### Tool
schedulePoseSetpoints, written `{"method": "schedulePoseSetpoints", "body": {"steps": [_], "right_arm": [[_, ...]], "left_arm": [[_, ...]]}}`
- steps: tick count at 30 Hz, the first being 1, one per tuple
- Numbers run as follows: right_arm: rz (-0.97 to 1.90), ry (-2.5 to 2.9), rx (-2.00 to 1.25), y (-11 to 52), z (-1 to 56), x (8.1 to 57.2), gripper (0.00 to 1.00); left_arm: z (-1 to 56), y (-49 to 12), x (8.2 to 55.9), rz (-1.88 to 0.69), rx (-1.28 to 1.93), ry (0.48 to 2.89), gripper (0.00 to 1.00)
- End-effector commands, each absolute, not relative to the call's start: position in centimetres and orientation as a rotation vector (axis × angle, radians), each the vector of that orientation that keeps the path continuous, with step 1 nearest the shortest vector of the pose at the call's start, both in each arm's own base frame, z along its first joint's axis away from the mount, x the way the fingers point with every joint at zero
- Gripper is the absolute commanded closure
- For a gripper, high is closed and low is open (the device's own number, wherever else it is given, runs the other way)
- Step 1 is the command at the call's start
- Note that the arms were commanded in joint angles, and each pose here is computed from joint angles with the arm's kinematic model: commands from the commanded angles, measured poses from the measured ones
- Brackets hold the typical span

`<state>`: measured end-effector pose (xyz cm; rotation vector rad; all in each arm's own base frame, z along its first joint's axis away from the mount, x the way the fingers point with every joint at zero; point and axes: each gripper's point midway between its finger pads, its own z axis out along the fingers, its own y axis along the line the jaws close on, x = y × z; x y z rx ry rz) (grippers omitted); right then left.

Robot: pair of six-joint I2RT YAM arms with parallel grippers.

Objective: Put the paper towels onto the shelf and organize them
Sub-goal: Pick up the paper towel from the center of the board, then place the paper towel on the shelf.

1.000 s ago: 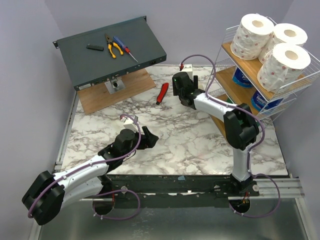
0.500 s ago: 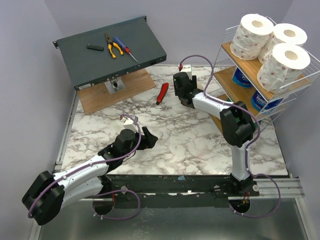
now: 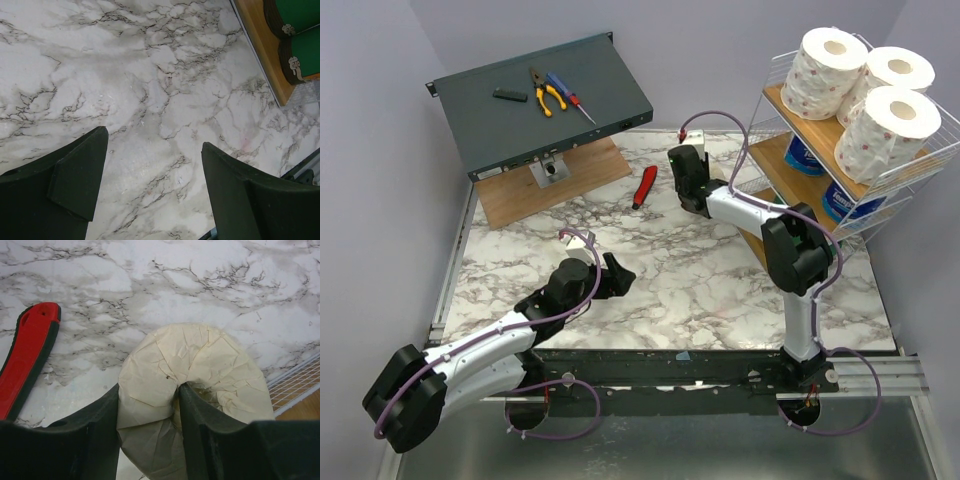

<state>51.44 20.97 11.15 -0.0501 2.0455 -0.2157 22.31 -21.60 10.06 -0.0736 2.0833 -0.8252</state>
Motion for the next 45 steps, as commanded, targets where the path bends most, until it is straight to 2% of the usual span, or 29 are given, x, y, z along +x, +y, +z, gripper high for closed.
{"method": "schedulePoseSetpoints", "body": {"steps": [1,12,17,28,34,45], "right_arm": [[-0.18,2.05,-0.032,20.5,12.2,50.1,0.63],[-0.092,1.96,-0.076,22.5,18.8,45.3,0.65],[-0.099,1.953,-0.137,23.3,19.6,41.9,0.65],[-0.415,1.961,-0.04,15.0,16.8,36.4,0.65],[-0.497,1.948,0.056,11.8,16.6,36.6,0.65],[-0.539,1.909,0.153,10.5,16.1,40.0,0.65]], "left_arm": [[10.6,-21.3,22.8,-0.812,-0.078,2.053,0.22],[10.6,-21.5,22.5,-0.832,-0.082,2.059,0.22],[10.6,-21.6,22.4,-0.844,-0.085,2.059,0.22],[10.2,-22.0,22.1,-0.872,-0.083,2.077,0.22],[10.0,-22.1,21.9,-0.88,-0.078,2.088,0.22],[10.0,-22.4,22.0,-0.872,-0.052,2.098,0.22]]}}
